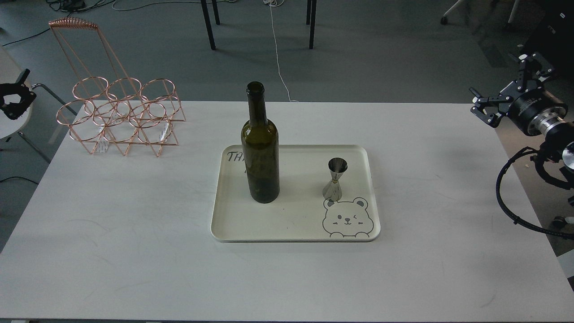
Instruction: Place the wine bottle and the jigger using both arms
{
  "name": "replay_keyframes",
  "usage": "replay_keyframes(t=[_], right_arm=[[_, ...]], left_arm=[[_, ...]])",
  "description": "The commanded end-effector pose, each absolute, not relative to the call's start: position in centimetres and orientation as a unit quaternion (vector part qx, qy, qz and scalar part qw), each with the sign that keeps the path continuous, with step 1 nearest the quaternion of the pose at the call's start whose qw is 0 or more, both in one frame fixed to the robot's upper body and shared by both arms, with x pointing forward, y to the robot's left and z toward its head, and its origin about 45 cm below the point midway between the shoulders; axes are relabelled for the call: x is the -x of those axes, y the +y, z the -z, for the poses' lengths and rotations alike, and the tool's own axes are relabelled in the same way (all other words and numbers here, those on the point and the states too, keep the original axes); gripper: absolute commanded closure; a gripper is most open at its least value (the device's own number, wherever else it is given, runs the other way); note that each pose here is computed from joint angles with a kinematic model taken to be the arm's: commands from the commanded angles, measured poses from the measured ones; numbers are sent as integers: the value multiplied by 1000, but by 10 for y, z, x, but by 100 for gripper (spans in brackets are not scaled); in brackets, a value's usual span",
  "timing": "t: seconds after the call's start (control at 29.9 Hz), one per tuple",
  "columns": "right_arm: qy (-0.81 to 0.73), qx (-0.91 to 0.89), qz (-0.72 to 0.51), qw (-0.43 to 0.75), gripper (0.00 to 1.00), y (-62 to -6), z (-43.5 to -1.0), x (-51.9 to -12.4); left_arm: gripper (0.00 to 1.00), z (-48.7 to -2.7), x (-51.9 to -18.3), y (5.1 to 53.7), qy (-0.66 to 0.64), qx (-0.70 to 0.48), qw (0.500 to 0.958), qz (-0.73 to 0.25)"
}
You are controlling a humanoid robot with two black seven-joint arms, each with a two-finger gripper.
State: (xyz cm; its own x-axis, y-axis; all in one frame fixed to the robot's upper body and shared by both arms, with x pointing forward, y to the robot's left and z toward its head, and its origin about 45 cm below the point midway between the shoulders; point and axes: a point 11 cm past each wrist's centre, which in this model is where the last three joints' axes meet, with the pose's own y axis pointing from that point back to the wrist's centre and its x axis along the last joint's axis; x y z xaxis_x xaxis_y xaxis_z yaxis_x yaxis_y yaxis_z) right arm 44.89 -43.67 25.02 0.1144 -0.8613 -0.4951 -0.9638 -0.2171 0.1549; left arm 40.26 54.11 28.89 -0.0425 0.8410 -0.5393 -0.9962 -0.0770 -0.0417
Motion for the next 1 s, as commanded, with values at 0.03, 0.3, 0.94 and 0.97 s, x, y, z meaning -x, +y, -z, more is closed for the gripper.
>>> replay_keyframes(t=[0.03,0.3,0.94,0.97], right_arm=[[582,792,-184,19,1,-429,-272,-432],[454,881,-30,-131,1,-359,-287,-409],[209,801,403,-390,3,-264,-224,-353],[190,793,429,-389,4,-256,-217,-349]], left_arm=[[2,-289,-403,541,173,217,657,-701],[2,-289,-403,541,172,218,657,-701],[2,-289,-402,542,170,217,656,-703],[1,-290,-402,542,170,218,656,-702]])
